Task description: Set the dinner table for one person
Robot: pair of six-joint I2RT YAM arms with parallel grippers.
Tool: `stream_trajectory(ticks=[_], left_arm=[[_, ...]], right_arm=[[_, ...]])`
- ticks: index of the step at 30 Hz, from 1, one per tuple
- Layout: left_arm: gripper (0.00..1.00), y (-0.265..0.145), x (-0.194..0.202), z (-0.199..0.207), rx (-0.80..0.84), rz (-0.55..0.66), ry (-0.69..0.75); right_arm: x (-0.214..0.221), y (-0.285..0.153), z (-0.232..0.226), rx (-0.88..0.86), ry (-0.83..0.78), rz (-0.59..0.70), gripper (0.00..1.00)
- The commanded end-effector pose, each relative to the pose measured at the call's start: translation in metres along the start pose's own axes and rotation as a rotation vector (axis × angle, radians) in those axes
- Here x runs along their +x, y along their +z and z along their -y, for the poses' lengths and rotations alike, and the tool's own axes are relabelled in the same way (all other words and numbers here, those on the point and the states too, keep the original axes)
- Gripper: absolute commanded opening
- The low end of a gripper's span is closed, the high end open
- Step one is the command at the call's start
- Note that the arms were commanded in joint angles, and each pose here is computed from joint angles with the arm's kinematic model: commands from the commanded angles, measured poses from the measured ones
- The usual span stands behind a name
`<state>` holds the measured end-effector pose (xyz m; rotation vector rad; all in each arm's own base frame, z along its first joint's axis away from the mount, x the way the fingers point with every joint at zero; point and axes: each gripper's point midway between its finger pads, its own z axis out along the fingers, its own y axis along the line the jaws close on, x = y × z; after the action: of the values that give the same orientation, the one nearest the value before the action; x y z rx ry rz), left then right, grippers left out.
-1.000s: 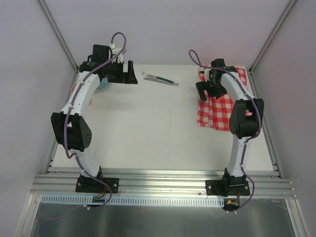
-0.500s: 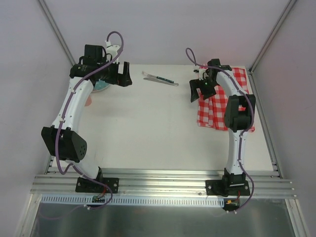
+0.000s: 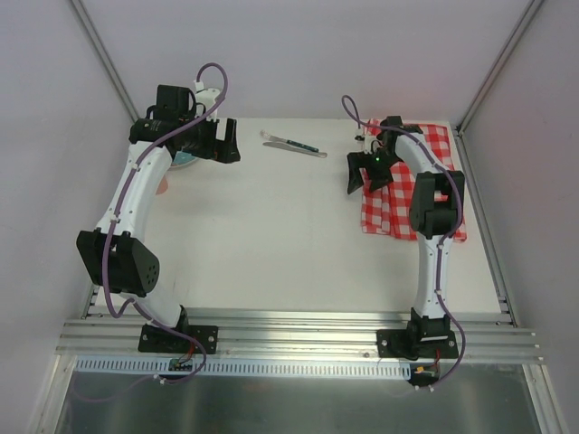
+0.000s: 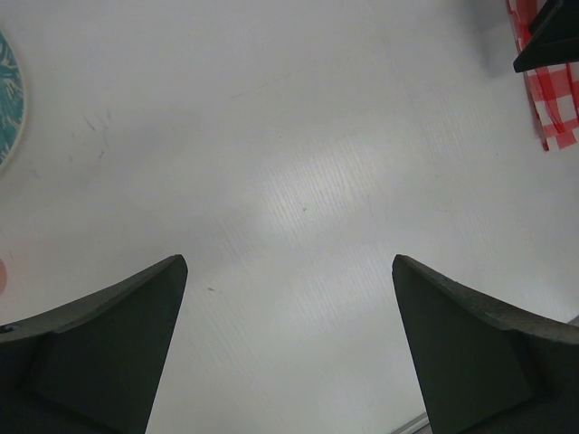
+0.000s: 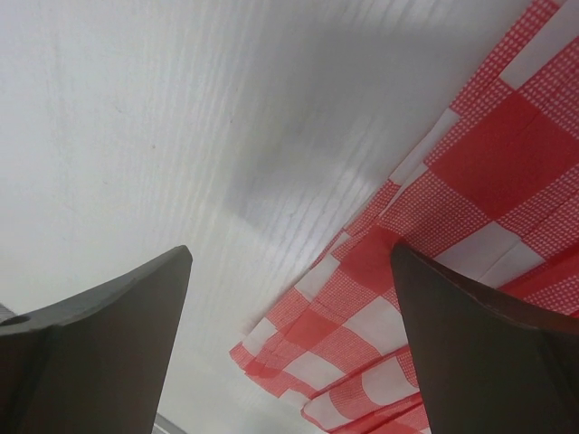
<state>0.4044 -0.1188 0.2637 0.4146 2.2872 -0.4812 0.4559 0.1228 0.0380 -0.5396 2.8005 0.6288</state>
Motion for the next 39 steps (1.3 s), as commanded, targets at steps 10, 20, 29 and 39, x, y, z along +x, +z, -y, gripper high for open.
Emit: stream_trajectory(ticks=[10, 20, 29, 39], left_arm=[[0.99, -0.014, -0.028, 0.006, 0.007, 0.072, -0.021], [0.99, -0.025, -0.027, -0.014, 0.0, 0.089, -0.076], [0.99, 0.011, 0.004, 0.029, 0.173, 0.003, -0.172], [0.99, 0.14, -0.01, 0.113, 0.417, -0.136, -0.206]], right_arm=[[0.058, -0.013, -0.169, -0.323, 0.067, -0.154, 0.97], [0.081, -0.026, -0.28, -0.406, -0.14, -0.182, 0.97], [0.029, -0.062, -0.156, 0.053, -0.164, 0.052, 0.97], [0.004, -0.129, -0.033, 0.294, -0.02, 0.206, 0.97]])
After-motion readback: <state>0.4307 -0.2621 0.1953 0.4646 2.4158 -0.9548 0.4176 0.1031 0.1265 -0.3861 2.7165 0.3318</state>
